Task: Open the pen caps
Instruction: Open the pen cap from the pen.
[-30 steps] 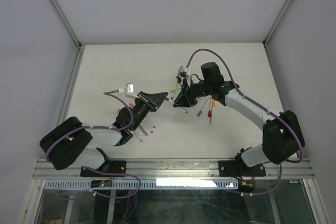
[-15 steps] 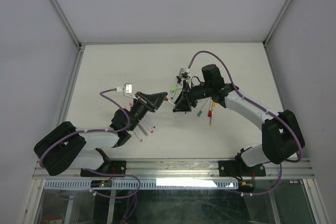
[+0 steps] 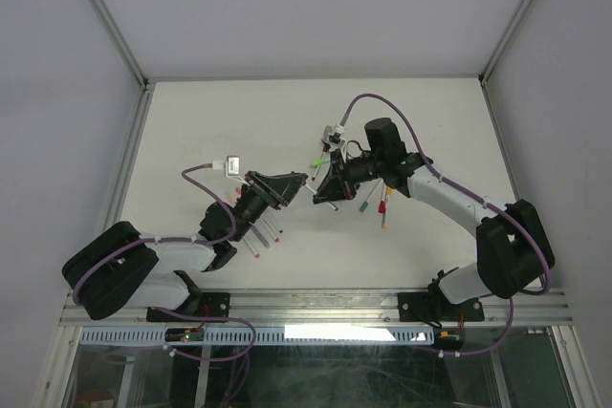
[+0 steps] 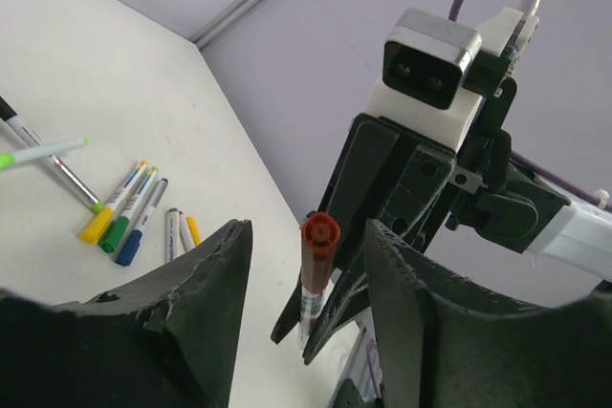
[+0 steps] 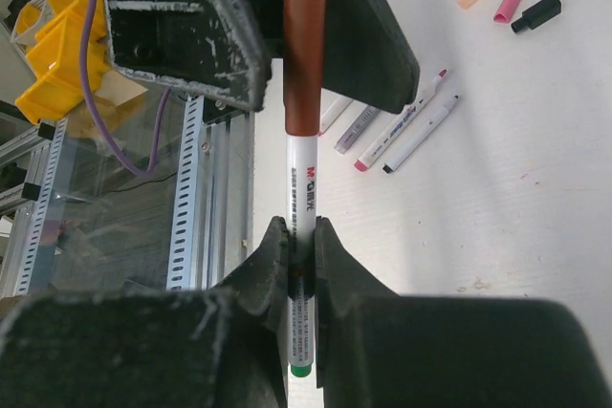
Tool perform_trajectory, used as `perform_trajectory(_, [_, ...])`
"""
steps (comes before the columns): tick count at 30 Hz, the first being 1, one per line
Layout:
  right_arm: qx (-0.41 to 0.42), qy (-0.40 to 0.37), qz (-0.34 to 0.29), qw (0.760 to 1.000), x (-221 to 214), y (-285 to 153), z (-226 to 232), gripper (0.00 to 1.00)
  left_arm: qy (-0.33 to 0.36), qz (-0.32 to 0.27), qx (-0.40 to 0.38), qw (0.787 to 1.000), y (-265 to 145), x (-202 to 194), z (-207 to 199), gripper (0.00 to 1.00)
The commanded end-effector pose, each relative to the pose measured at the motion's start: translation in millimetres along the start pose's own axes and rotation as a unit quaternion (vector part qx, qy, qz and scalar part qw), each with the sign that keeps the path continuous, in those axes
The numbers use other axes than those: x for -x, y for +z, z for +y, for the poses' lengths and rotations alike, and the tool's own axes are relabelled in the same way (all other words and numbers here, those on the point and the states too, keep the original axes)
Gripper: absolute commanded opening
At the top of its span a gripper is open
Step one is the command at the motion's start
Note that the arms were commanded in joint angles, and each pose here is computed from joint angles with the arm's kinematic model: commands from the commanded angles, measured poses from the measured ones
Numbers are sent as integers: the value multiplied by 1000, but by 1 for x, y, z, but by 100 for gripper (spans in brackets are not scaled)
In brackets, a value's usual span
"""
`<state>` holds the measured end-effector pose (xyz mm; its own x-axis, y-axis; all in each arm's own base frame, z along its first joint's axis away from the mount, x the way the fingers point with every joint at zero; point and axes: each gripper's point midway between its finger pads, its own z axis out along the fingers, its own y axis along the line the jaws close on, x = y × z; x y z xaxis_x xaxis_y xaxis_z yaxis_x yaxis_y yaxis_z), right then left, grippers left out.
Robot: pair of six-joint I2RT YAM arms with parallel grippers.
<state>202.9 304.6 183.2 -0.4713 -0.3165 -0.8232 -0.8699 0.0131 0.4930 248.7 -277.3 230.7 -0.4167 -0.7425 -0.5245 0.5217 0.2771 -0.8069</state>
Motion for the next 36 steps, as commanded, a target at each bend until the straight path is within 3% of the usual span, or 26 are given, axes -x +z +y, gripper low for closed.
perform_trajectory(1, [9, -27, -27, 999, 21, -5, 10, 0, -24, -11, -55, 998, -6, 5, -24, 52])
perform_trajectory(3, [7, -24, -27, 999, 20, -5, 9, 0, -28, -5, -55, 998, -5, 2, -24, 51])
perform_trajectory(7, [2, -19, -24, 1000, 18, -4, 5, 0, -30, -5, -59, 998, -3, 2, -24, 39])
perform_trajectory(20, [-5, -10, -18, 1000, 13, -2, -1, 0, -11, -31, -36, 999, -2, 16, -23, 37])
perform_trajectory(25, [-6, -7, -16, 1000, 11, -1, -3, 0, -5, -28, -39, 999, -1, 16, -25, 28])
perform_trajectory(36, [-4, -7, -17, 1000, 12, -1, -2, 0, -9, -10, -42, 999, 3, 7, -24, 31])
